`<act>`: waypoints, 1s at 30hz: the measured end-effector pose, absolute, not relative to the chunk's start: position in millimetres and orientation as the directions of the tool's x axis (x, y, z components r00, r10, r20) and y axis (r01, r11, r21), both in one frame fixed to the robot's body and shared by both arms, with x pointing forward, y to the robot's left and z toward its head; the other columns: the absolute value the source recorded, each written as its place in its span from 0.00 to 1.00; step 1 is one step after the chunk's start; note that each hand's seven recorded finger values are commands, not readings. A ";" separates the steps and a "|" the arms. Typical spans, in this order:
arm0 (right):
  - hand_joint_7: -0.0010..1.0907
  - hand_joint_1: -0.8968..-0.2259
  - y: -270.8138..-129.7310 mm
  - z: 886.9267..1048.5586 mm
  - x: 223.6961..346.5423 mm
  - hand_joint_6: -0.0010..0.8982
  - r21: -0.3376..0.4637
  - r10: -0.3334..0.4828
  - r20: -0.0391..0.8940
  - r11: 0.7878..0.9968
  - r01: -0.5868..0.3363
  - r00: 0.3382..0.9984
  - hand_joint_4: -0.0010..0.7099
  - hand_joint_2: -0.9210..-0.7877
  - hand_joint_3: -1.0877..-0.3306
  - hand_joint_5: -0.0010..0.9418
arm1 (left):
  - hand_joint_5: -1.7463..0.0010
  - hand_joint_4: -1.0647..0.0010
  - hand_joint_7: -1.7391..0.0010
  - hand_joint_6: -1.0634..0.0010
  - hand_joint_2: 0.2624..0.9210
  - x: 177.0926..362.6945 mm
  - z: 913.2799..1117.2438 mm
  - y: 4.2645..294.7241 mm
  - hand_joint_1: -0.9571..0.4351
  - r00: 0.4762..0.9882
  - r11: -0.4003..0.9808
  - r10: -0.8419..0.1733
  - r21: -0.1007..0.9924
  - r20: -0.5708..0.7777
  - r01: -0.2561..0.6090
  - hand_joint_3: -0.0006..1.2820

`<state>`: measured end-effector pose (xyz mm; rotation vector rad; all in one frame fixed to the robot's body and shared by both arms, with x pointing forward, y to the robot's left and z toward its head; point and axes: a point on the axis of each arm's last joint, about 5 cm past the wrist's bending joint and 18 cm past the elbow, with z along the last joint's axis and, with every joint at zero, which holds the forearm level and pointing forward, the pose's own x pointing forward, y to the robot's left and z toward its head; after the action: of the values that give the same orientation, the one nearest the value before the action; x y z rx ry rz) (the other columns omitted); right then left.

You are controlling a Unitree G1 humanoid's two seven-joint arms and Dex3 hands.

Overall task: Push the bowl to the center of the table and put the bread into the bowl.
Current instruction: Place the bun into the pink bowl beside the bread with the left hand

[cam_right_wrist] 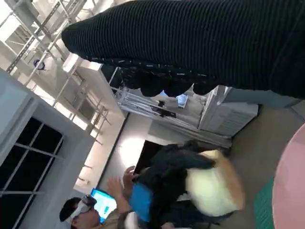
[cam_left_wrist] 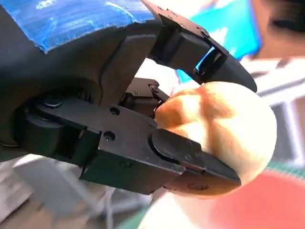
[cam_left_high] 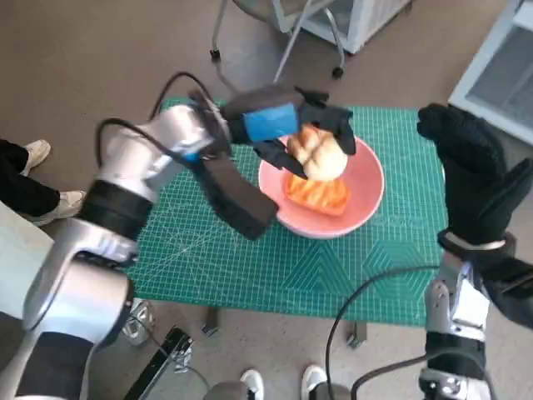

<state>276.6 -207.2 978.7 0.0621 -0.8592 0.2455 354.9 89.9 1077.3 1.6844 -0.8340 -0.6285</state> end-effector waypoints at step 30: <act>0.69 0.45 -200.1 979.1 274.1 0.02 -0.043 0.173 0.756 0.975 -0.216 0.631 0.52 0.00 0.43 0.00 | 0.96 0.52 0.72 0.56 0.88 350.3 1066.1 103.9 0.61 0.626 0.017 -0.779 0.997 -0.035 0.078 0.00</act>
<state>274.1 -200.1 979.1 0.0536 -0.8599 0.2225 350.3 103.9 1066.1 1.4054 -0.6416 -0.7422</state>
